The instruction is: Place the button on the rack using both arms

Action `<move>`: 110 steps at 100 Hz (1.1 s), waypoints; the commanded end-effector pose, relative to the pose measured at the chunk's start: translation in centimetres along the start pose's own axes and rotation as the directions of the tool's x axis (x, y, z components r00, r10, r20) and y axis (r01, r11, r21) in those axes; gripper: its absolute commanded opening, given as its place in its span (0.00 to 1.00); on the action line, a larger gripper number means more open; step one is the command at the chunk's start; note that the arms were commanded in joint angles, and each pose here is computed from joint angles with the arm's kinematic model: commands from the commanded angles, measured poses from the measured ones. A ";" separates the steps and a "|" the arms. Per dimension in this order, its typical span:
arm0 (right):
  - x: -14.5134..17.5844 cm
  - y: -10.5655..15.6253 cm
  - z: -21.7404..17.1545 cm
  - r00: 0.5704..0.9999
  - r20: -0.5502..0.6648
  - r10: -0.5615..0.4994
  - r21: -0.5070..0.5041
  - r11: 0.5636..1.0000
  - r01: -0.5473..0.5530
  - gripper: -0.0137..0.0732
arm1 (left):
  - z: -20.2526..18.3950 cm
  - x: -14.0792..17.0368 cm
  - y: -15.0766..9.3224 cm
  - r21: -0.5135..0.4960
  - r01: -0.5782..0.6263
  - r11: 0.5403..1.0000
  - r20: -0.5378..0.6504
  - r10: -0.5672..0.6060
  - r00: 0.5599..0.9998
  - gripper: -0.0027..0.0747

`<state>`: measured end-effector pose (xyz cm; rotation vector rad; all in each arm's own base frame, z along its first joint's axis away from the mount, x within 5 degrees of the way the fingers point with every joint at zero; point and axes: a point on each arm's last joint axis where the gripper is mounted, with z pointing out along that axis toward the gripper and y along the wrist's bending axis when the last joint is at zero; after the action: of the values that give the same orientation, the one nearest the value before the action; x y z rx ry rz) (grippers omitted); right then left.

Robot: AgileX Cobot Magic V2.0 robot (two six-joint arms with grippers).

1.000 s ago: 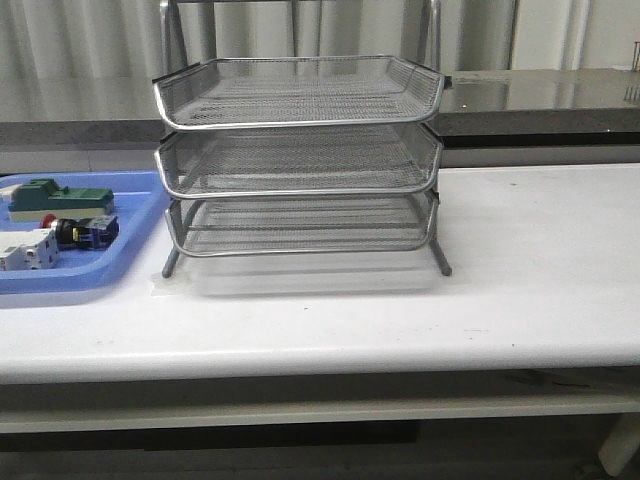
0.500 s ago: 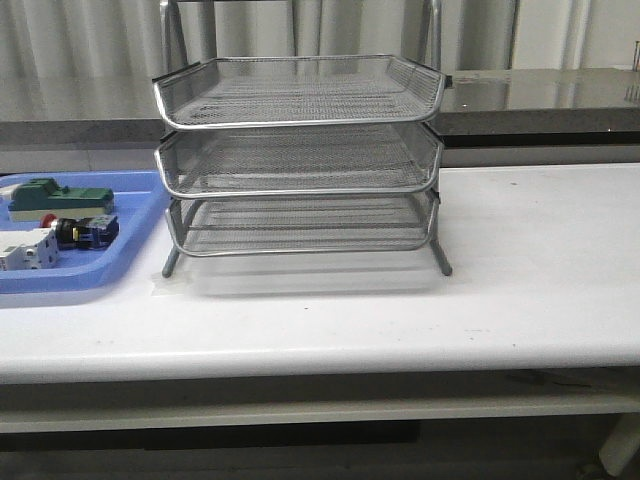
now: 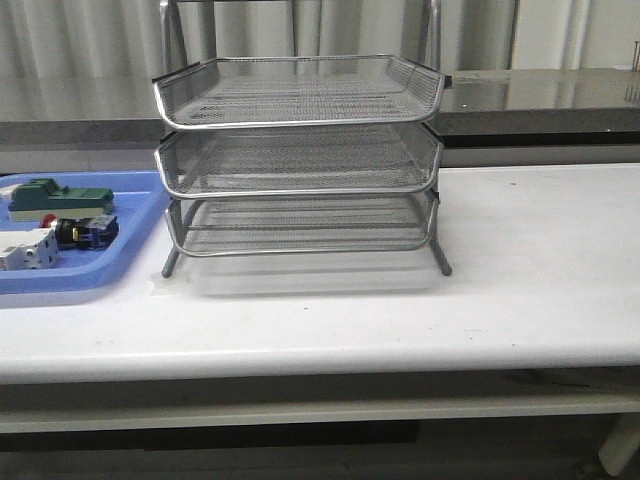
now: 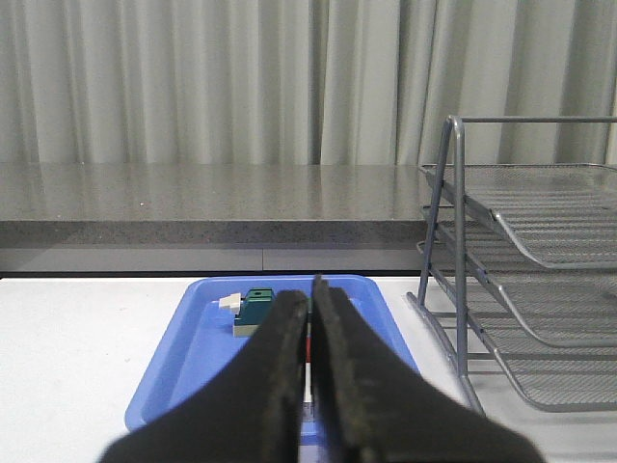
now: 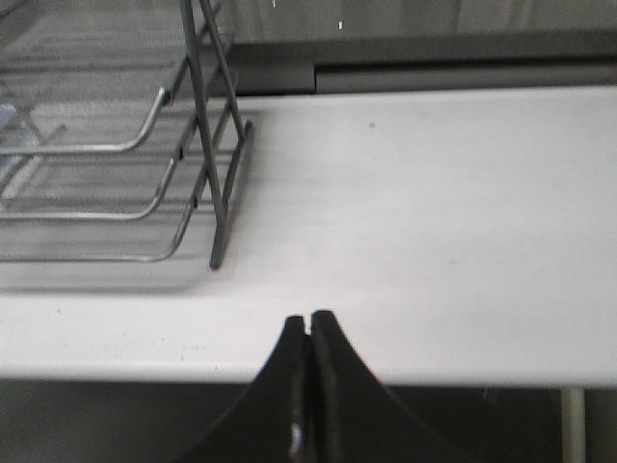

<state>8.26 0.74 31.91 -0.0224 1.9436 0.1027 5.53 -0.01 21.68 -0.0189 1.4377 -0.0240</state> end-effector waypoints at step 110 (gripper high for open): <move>-4.1 2.2 10.2 0.885 -0.325 0.333 -0.105 0.917 -0.384 0.67 | -0.2 0.6 0.0 0.005 0.008 1.000 0.071 -0.008 0.997 0.04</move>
<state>18.38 3.66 30.44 0.1976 2.3417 0.5079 5.53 -0.01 21.68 -0.0189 1.4377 -0.0240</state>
